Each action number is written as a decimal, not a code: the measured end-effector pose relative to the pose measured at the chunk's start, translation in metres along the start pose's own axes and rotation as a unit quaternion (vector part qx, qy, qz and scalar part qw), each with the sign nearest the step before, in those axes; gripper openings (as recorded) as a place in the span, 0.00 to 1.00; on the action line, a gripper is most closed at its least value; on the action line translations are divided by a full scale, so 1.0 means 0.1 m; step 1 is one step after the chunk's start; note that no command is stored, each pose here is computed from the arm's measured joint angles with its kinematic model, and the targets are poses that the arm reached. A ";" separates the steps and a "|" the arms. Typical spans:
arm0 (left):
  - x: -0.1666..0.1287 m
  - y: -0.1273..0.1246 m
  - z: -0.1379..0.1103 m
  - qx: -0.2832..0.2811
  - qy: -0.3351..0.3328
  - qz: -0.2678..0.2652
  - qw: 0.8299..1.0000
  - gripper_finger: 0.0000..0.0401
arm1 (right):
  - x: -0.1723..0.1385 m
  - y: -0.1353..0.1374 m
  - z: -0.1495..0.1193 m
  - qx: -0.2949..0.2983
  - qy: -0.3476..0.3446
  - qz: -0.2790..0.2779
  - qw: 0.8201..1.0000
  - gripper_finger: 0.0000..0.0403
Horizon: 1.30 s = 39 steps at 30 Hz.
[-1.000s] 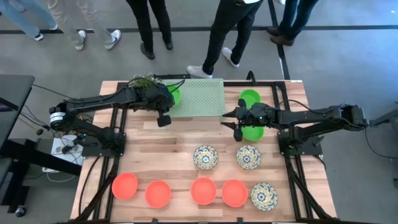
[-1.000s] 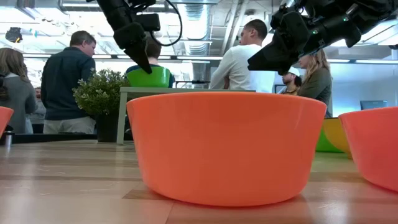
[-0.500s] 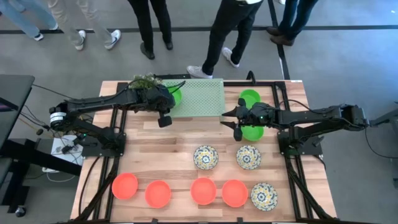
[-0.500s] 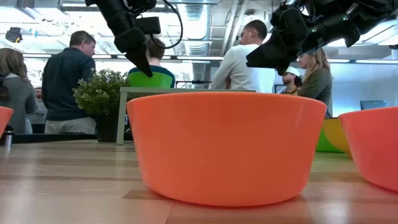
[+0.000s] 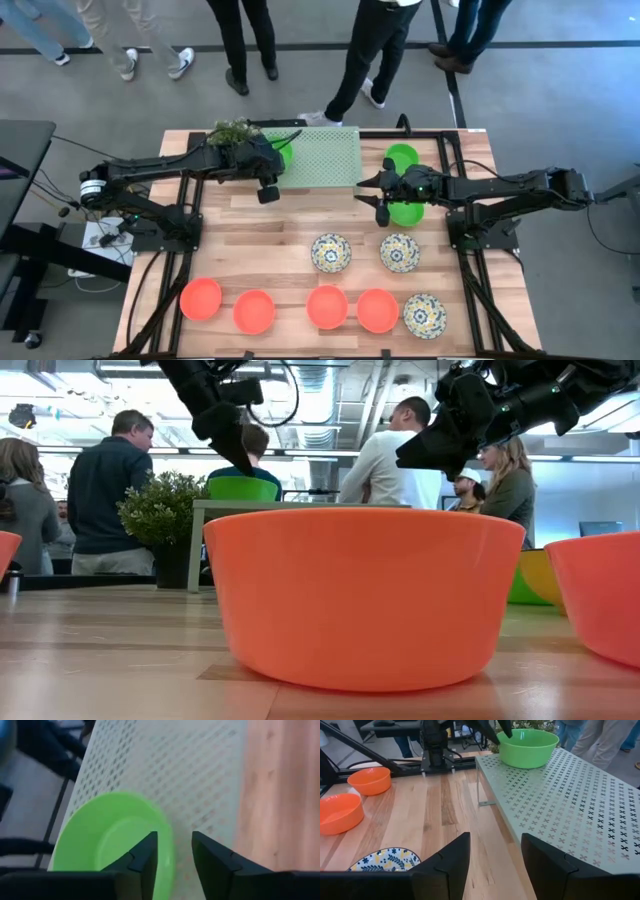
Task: Pick & Place Mini bowls
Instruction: Put the orange bowl on the shelf
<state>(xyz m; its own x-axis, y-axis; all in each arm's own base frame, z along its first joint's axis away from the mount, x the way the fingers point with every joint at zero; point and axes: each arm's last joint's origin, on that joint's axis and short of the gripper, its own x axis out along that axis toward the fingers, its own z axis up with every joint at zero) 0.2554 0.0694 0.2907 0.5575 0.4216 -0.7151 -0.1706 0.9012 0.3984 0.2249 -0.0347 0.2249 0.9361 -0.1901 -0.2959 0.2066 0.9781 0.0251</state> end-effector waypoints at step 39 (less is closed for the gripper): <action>-0.19 -1.38 -0.12 0.100 -0.259 -0.175 0.945 0.30 | -0.21 0.86 -0.16 -0.007 0.055 0.209 0.976 0.43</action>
<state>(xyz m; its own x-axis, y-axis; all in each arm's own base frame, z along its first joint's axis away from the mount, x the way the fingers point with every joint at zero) 0.2587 -0.0623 0.2427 0.8829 -0.0501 -0.4669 0.2255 0.9174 0.3280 0.2188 0.0547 0.2182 0.9017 0.2348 -0.3630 -0.1914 0.9697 0.1517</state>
